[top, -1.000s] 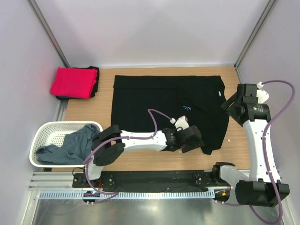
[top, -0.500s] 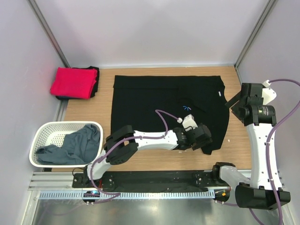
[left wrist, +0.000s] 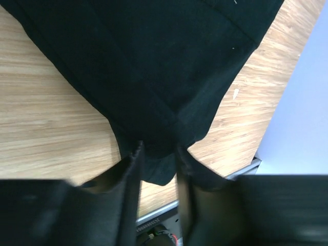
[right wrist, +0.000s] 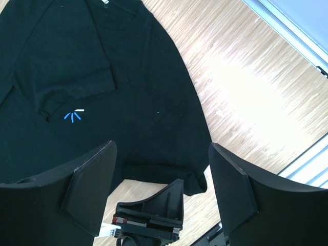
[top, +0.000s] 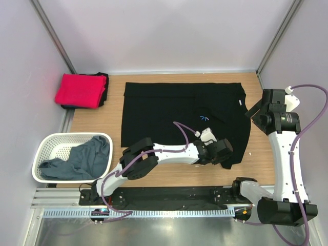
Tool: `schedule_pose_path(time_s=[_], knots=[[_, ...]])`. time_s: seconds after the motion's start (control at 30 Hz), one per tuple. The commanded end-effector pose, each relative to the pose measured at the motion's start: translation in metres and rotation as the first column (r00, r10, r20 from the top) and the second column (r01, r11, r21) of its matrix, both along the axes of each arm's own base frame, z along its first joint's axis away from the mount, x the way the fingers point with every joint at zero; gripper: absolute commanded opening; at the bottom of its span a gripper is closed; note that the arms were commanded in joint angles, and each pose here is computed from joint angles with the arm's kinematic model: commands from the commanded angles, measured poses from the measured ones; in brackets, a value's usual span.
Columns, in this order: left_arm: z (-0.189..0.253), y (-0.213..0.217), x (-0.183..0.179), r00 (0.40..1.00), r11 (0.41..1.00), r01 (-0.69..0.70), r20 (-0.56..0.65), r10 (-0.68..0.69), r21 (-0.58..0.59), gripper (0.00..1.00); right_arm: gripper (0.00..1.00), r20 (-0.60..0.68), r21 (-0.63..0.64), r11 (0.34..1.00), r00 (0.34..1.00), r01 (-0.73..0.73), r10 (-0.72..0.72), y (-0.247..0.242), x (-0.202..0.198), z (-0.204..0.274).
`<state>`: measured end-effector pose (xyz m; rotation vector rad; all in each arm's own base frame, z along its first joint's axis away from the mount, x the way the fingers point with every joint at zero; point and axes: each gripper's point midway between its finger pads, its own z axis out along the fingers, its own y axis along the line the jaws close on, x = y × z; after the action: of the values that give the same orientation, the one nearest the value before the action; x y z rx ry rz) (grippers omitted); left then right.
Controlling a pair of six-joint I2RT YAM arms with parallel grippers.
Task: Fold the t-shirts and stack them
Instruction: Fold the tshirt
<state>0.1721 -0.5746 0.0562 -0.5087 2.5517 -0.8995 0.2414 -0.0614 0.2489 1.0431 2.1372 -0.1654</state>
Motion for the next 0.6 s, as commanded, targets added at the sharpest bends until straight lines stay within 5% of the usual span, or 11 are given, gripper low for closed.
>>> schedule_pose_path(time_s=[0.0, 0.17, 0.57], knots=[[0.017, -0.002, 0.012, 0.999, 0.999, -0.04, 0.025, 0.041, -0.023, 0.29, 0.79, 0.016, -0.032, 0.999, 1.0, 0.003, -0.002, -0.005, 0.004, 0.007], [0.013, 0.011, 0.023, 0.997, 0.997, -0.075, 0.01, 0.075, -0.013, 0.01, 0.79, 0.001, -0.041, 0.999, 1.0, 0.007, -0.007, -0.007, 0.005, 0.005], [0.037, 0.062, 0.026, 0.999, 1.0, -0.019, 0.037, 0.018, 0.023, 0.0, 0.79, -0.096, -0.006, 0.997, 0.993, -0.071, 0.07, 0.003, -0.001, -0.025]])
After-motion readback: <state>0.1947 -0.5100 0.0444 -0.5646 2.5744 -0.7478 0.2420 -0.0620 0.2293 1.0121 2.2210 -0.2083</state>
